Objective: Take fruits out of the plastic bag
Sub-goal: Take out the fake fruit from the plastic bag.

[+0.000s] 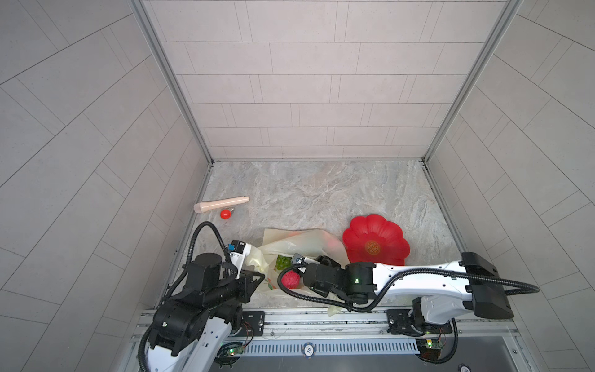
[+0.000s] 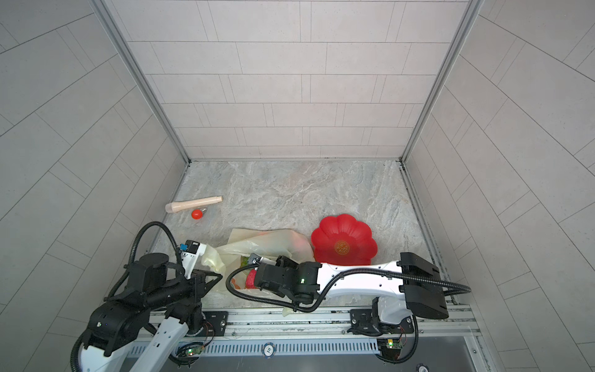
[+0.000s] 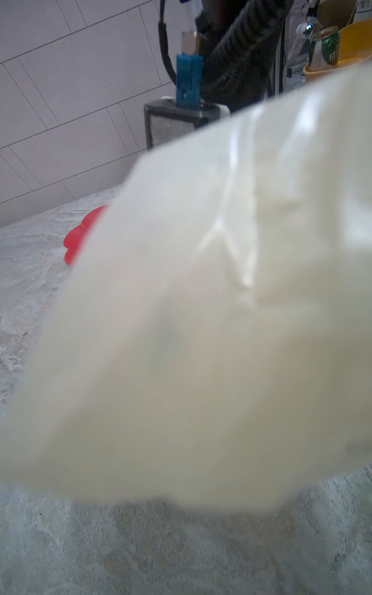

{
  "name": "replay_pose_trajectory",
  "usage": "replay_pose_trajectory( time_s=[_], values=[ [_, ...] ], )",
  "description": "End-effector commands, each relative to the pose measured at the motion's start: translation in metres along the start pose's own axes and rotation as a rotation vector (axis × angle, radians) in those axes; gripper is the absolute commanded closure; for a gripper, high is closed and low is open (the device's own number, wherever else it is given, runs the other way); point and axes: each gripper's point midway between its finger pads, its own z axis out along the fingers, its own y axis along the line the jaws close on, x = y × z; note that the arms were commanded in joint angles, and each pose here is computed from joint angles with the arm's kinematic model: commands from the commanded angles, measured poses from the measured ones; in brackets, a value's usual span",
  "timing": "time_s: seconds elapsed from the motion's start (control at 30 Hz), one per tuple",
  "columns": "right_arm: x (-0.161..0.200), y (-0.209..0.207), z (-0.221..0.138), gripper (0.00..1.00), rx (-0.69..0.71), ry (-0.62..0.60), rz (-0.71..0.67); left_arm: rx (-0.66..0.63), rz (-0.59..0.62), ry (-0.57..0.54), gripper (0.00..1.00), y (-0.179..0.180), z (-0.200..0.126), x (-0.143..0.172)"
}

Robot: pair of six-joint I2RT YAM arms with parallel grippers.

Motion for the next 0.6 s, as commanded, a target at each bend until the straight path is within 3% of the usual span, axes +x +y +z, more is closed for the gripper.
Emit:
replay_pose_trajectory(
  time_s=[0.0,0.23,0.57],
  values=[
    [-0.036,0.014,0.008,0.49,-0.034,-0.065,-0.046,0.035,0.016,0.009,0.93,-0.005,0.002,0.002],
    [-0.058,0.023,0.040,0.47,-0.072,-0.081,-0.016,0.041,0.029,-0.013,0.94,-0.006,0.000,0.002],
    [0.008,0.022,0.053,0.41,-0.066,-0.059,0.014,0.037,0.030,-0.020,0.94,-0.005,0.000,0.001]
  ],
)
